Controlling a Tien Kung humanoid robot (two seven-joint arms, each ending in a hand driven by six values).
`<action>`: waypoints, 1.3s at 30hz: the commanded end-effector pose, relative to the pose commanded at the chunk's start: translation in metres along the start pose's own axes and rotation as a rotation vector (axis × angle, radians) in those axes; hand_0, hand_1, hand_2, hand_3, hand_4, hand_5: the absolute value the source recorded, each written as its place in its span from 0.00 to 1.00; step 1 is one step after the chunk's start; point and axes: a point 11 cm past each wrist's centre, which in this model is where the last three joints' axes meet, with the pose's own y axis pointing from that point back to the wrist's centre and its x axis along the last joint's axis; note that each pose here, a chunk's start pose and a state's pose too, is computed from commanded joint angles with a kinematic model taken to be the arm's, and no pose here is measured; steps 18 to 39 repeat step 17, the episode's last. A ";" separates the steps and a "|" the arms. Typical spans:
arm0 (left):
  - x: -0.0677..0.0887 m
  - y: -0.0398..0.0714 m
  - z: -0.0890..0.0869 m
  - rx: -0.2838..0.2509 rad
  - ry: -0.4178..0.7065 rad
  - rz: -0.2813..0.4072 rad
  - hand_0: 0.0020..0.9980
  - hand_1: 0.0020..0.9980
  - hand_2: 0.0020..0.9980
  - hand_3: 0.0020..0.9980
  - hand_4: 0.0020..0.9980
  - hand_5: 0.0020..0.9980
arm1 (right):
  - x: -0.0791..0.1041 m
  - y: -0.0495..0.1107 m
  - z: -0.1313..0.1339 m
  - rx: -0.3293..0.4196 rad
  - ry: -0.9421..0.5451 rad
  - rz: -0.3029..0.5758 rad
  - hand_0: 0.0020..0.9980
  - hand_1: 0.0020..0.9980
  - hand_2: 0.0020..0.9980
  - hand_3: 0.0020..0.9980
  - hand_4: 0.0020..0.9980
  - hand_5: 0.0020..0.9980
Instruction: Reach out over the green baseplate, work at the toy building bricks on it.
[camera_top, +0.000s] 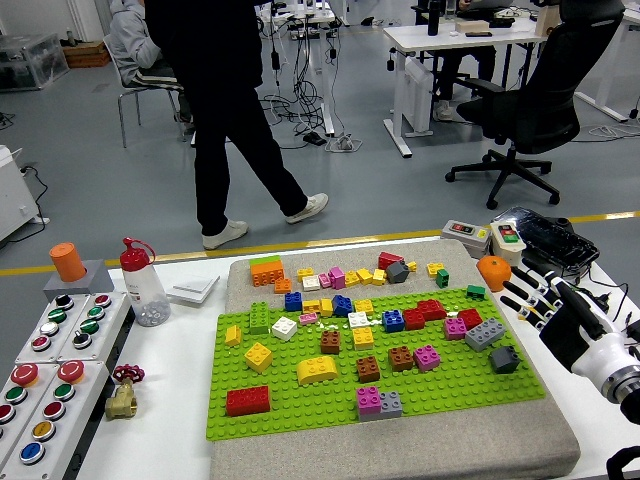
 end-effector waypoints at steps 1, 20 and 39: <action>0.000 0.000 0.000 -0.001 0.000 0.000 0.64 0.60 0.62 0.48 0.35 1.00 | 0.000 0.000 0.000 0.000 0.000 -0.001 0.79 0.75 0.77 0.74 0.52 0.40; 0.000 0.001 0.003 -0.007 0.004 0.001 0.64 0.60 0.62 0.48 0.35 1.00 | -0.002 -0.001 -0.004 0.008 0.000 -0.004 0.79 0.75 0.77 0.74 0.52 0.40; 0.000 0.001 0.003 -0.007 0.004 0.001 0.64 0.60 0.62 0.48 0.35 1.00 | -0.002 -0.001 -0.004 0.008 0.000 -0.004 0.79 0.75 0.77 0.74 0.52 0.40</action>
